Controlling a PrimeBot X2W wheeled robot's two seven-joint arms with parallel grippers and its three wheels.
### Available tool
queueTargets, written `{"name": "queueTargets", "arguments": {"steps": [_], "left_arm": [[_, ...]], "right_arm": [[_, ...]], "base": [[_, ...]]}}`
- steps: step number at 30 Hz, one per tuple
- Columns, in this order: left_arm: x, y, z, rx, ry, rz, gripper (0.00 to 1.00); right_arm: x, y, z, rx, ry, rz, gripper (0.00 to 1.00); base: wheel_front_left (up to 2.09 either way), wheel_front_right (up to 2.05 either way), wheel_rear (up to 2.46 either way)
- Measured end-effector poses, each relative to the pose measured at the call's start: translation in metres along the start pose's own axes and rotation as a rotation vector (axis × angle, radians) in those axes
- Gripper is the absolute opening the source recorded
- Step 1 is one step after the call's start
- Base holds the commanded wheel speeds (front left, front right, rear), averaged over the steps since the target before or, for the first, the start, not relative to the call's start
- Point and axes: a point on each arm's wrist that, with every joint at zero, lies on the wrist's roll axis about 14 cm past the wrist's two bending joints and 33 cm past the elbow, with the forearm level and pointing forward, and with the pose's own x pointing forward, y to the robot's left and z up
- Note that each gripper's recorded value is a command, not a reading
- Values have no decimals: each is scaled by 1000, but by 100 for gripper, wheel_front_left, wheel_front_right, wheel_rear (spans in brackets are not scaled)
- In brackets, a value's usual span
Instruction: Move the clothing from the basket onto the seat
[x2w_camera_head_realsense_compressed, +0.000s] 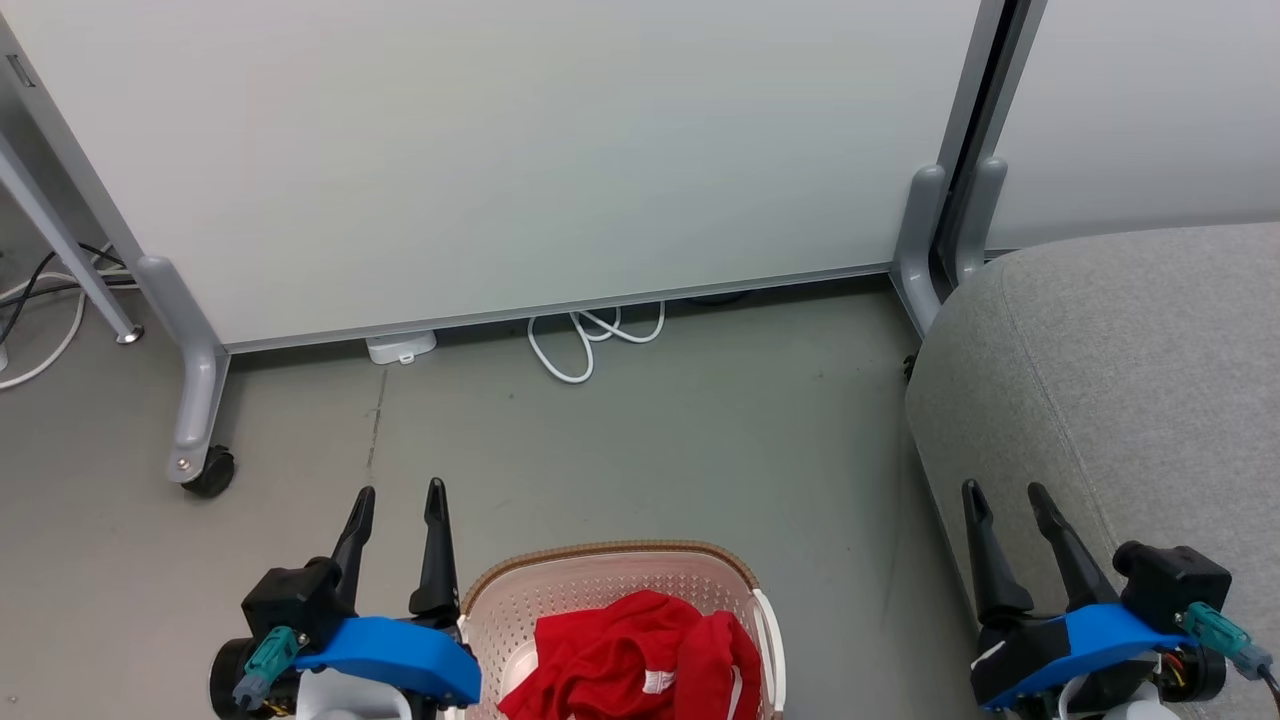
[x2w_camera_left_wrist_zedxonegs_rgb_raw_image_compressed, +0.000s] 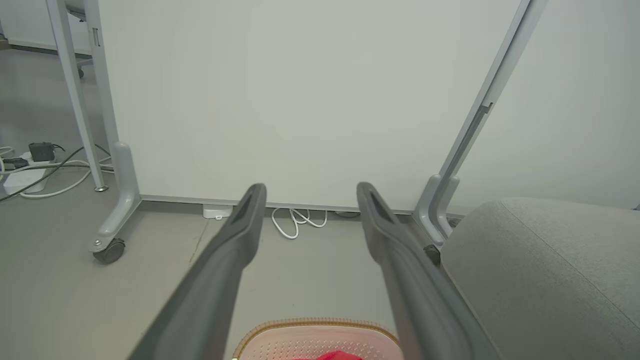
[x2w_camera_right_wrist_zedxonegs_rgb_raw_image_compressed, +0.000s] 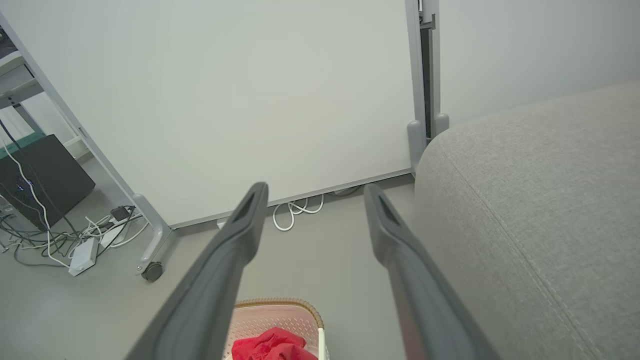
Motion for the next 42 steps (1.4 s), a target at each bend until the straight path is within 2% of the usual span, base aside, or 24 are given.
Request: {"name": "queueTargets", "arguments": {"steps": [18,34,42], "left_arm": [[-1,-4,1,87,-18,-24,100],[-2,-3,0,75,-14,-17,100],[4,-3,-19,68,42,-24,100]], "right_arm": [[0,6,0,-112,-8,31,100],[1,9,-2,-114,-1,40,100],[7,7,-10,-113,20,39,100]], "base": [[0,0,0],[0,0,0],[0,0,0]]}}
